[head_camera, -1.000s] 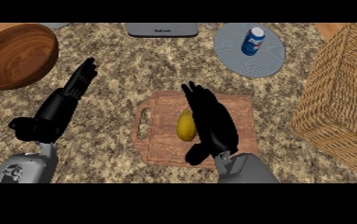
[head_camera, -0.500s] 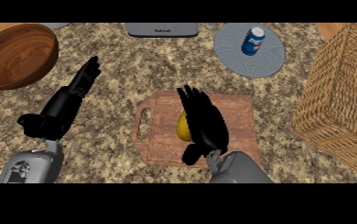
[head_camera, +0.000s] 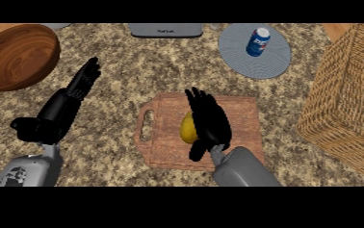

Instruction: Pick the lemon from the cutting board and place it in the basket

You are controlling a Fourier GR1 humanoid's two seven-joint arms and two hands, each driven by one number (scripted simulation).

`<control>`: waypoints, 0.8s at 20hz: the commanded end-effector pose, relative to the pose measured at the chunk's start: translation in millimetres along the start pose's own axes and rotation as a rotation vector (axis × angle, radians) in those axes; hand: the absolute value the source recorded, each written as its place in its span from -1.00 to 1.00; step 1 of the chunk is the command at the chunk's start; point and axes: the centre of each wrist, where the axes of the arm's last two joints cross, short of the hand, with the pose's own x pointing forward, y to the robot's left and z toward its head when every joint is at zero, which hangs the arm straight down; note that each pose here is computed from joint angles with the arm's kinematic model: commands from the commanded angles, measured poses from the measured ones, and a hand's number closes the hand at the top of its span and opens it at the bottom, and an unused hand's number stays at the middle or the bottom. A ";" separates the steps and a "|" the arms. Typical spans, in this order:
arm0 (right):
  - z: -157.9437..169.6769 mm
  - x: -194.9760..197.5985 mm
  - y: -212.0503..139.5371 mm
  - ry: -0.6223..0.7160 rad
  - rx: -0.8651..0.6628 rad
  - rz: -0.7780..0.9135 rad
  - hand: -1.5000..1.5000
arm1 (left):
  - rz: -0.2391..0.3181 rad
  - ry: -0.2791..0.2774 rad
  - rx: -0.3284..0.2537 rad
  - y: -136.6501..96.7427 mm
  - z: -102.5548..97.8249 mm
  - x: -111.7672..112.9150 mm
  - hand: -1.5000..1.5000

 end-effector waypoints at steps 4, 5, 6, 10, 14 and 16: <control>-9.8 -13.0 14.8 0.015 0.027 0.012 -1.00 | -0.004 0.010 -0.011 -3.7 -9.8 8.4 0.00; -11.7 4.9 13.4 0.021 0.035 0.007 -1.00 | -0.007 -0.014 -0.011 -10.9 -7.8 -15.9 0.00; -16.3 -20.6 32.4 0.016 0.048 -0.002 -1.00 | -0.020 0.002 0.000 -4.0 -6.5 0.9 0.00; -17.8 -4.4 23.5 0.008 0.117 0.022 -1.00 | 0.005 0.019 0.006 6.9 -7.4 -6.5 0.00; -23.9 -9.4 21.6 -0.017 0.190 0.076 1.00 | -0.009 -0.002 -0.004 -28.9 -18.6 -2.3 0.00; -13.9 -13.3 37.6 -0.009 0.158 0.066 1.00 | 0.000 0.005 -0.011 -2.4 -6.0 6.1 0.00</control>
